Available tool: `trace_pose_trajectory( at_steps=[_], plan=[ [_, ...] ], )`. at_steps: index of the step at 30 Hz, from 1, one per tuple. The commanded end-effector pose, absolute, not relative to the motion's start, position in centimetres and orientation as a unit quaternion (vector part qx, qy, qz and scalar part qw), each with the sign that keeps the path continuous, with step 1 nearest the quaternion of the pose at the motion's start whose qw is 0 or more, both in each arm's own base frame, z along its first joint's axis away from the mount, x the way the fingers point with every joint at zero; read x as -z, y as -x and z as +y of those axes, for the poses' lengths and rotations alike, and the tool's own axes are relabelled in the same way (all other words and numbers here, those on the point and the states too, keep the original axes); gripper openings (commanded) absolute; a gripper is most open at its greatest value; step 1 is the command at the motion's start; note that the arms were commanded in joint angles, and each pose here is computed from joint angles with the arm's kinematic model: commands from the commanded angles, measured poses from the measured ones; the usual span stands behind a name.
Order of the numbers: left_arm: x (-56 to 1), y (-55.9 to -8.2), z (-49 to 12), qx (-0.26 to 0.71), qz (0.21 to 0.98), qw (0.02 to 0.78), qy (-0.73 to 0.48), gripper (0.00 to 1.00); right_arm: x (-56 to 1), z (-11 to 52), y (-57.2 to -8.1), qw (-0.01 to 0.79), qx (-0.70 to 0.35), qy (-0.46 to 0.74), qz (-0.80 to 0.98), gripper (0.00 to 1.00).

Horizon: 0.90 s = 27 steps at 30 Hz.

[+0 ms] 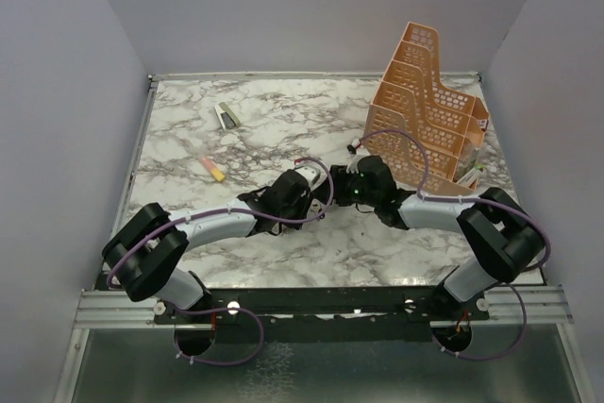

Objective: Remove the keys from the keyring

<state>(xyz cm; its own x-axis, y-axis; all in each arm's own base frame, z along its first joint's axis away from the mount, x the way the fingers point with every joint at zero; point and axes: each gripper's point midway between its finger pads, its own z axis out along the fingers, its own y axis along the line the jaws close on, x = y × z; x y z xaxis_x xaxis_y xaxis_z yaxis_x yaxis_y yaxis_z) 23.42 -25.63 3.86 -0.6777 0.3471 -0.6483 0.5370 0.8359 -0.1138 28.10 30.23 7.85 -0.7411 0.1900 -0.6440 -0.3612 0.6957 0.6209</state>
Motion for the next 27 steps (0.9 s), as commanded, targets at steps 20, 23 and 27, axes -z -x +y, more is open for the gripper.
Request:
trace_pose_trajectory(
  at_steps=[20,23,27],
  plan=[
    [-4.8,-23.1,-26.0,0.181,0.901,0.32,-0.229,0.19,-4.7,31.5,-27.8,0.448,-0.374,0.313,0.749,0.45],
    [-4.9,-23.1,-26.0,0.183,0.9,0.322,-0.229,0.19,-4.8,31.9,-27.4,0.451,-0.385,0.324,0.737,0.45],
    [-4.8,-23.1,-26.1,0.184,0.9,0.321,-0.229,0.19,-4.2,32.3,-27.4,0.448,-0.378,0.333,0.739,0.45]
  ],
)
